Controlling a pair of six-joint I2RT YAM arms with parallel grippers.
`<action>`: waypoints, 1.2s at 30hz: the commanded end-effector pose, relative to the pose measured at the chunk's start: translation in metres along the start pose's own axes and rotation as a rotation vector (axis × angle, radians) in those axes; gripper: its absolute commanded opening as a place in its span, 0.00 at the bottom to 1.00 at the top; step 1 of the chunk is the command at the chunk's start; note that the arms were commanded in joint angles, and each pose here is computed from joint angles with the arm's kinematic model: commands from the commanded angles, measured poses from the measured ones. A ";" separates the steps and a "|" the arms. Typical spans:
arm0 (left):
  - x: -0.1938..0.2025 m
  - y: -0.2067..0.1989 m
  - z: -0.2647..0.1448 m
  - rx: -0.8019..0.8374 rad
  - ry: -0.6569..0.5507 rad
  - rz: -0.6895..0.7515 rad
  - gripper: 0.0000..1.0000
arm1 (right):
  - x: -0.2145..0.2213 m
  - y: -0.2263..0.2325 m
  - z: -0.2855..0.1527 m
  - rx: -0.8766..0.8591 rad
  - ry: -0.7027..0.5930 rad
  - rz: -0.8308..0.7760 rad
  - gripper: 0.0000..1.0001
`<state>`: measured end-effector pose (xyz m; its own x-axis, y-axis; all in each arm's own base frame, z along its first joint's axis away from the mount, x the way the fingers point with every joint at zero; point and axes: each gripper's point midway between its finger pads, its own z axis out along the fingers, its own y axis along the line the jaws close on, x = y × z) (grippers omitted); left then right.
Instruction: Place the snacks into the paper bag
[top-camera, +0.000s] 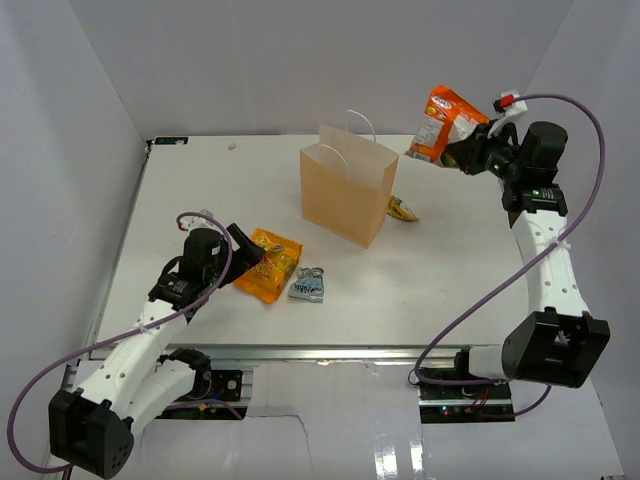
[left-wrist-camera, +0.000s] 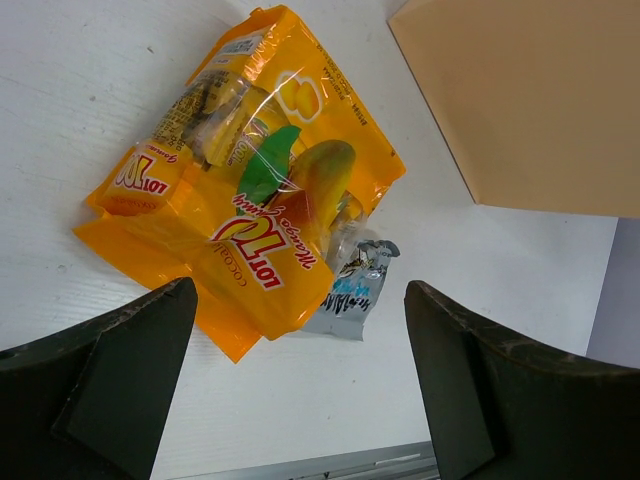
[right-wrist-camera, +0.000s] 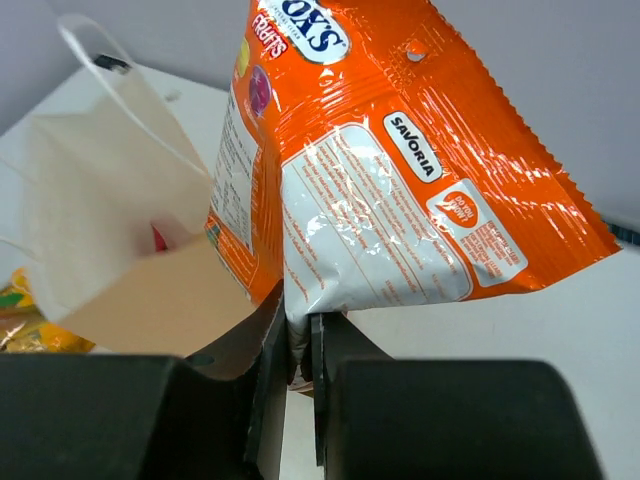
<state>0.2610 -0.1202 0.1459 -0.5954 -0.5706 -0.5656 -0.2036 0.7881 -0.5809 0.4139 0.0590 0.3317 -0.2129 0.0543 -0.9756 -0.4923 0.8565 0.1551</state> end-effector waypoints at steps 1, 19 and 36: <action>0.005 0.001 0.001 0.006 0.016 0.002 0.96 | -0.099 0.057 -0.012 -0.138 -0.242 -0.300 0.08; 0.017 0.014 0.001 -0.039 0.056 -0.017 0.97 | -0.114 0.160 0.053 -0.176 -0.336 -0.493 0.08; -0.033 -0.005 0.063 -0.106 0.075 0.499 0.98 | -0.066 0.186 0.036 -0.295 -0.256 -0.577 0.98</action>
<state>0.3000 -0.1211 0.1063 -0.7537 -0.2515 -0.6071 -0.0841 0.9532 -0.2905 0.3897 0.2382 0.3863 0.2178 -0.2244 -0.9499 -0.6947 0.6479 -0.3123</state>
